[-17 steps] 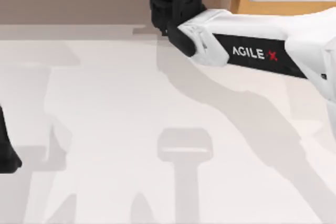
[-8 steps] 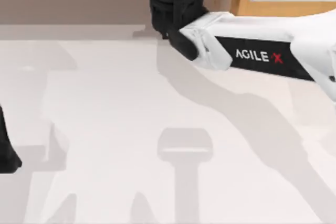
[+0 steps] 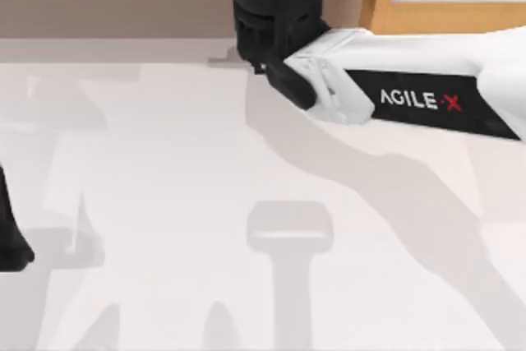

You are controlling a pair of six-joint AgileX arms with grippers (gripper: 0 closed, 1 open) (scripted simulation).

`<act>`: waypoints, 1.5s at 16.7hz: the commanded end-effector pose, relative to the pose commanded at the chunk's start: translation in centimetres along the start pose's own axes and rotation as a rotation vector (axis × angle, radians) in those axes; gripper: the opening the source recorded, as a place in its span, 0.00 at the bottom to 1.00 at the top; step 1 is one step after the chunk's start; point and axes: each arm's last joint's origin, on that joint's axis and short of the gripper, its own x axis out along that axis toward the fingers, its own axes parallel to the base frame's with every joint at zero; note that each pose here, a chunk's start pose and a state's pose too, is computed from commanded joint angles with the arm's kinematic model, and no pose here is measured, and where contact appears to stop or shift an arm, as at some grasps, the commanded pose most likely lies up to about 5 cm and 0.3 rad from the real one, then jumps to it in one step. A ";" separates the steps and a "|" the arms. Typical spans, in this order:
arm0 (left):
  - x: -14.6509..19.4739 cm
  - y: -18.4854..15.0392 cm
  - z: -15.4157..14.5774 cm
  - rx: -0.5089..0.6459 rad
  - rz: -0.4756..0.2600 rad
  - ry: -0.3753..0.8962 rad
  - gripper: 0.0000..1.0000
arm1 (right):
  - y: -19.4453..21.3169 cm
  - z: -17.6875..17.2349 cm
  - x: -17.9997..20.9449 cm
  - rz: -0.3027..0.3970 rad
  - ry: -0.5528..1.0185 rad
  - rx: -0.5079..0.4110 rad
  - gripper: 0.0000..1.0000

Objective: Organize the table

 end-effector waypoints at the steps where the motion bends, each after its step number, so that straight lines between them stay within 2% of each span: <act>1: 0.0 0.0 0.0 0.000 0.000 0.000 1.00 | -0.2 -0.1 0.3 -0.003 0.002 0.000 0.00; 4: 0.0 0.0 0.0 0.000 0.000 0.000 1.00 | -0.5 0.3 0.0 0.012 0.001 0.015 0.00; 6: 0.0 0.0 0.0 0.000 0.000 0.000 1.00 | -1.3 1.0 -0.8 0.059 0.007 0.056 0.00; 10: 0.0 0.0 0.0 0.000 0.000 0.000 1.00 | -3.7 2.0 -3.7 0.220 0.060 0.173 0.00; 14: 0.0 0.0 0.0 0.000 0.000 0.000 1.00 | -8.0 2.2 -7.7 0.392 0.163 0.316 0.00; 17: 0.0 0.0 0.0 0.000 0.000 0.000 1.00 | -12.6 1.0 -10.2 0.459 0.271 0.437 0.00; 19: 0.0 0.0 0.0 0.000 0.000 0.000 1.00 | -16.1 -0.2 -11.4 0.458 0.344 0.529 0.00; 21: 0.0 0.0 0.0 0.000 0.000 0.000 1.00 | -19.6 -1.5 -12.4 0.421 0.404 0.632 0.00; 25: 0.0 0.0 0.0 0.000 0.000 0.000 1.00 | -26.7 -3.6 -13.2 0.259 0.450 0.863 0.00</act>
